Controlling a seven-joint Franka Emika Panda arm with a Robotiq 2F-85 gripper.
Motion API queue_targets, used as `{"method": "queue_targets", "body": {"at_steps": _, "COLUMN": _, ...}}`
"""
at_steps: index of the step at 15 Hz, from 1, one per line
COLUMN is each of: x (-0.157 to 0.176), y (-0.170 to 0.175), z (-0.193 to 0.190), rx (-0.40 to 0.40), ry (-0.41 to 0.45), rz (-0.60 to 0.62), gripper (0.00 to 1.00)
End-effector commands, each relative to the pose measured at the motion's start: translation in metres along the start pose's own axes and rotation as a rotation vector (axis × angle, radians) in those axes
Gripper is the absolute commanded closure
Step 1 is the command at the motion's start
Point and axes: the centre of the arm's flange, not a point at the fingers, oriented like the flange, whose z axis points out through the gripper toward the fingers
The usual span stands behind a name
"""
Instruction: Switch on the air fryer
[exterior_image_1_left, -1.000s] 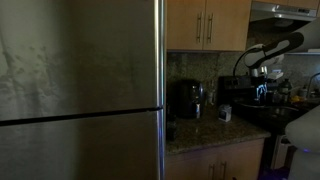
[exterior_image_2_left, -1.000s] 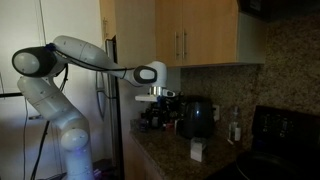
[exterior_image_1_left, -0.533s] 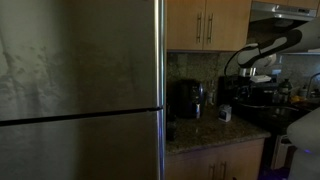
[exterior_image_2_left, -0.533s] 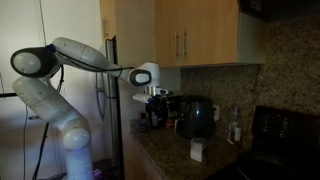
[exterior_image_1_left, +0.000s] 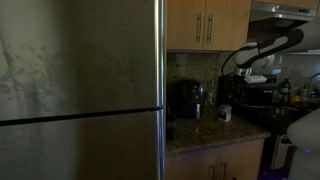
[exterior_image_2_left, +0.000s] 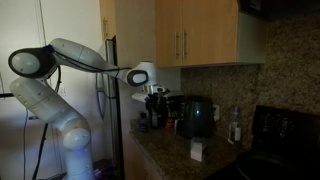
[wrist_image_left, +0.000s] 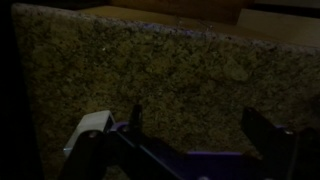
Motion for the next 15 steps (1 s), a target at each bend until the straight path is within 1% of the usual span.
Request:
{"method": "queue_targets", "body": {"at_steps": 1, "x": 0.009, "y": -0.014, "z": 0.011, "rx": 0.02, "ry": 0.053, "rz": 0.023, "gripper": 0.0}}
{"method": "queue_targets", "body": {"at_steps": 2, "x": 0.014, "y": -0.022, "z": 0.013, "rx": 0.034, "ry": 0.09, "rz": 0.041, "gripper": 0.0}}
{"method": "queue_targets", "body": {"at_steps": 5, "x": 0.03, "y": -0.04, "z": 0.012, "rx": 0.059, "ry": 0.245, "rz": 0.098, "gripper": 0.0}}
{"method": "queue_targets", "body": {"at_steps": 7, "x": 0.04, "y": -0.046, "z": 0.013, "rx": 0.045, "ry": 0.33, "rz": 0.136, "gripper": 0.0}}
{"method": "queue_targets", "body": {"at_steps": 8, "x": 0.043, "y": -0.045, "z": 0.013, "rx": 0.028, "ry": 0.349, "rz": 0.143, "gripper": 0.0}}
{"method": "queue_targets", "body": {"at_steps": 9, "x": 0.044, "y": -0.043, "z": 0.013, "rx": 0.035, "ry": 0.33, "rz": 0.153, "gripper": 0.0}}
{"method": "queue_targets", "body": {"at_steps": 10, "x": 0.038, "y": -0.044, "z": 0.003, "rx": 0.043, "ry": 0.324, "rz": 0.129, "gripper": 0.0}}
{"method": "queue_targets", "body": {"at_steps": 14, "x": 0.04, "y": -0.044, "z": 0.008, "rx": 0.043, "ry": 0.321, "rz": 0.142, "gripper": 0.0}}
{"method": "queue_targets", "body": {"at_steps": 15, "x": 0.046, "y": -0.046, "z": 0.015, "rx": 0.024, "ry": 0.356, "rz": 0.153, "gripper": 0.0}}
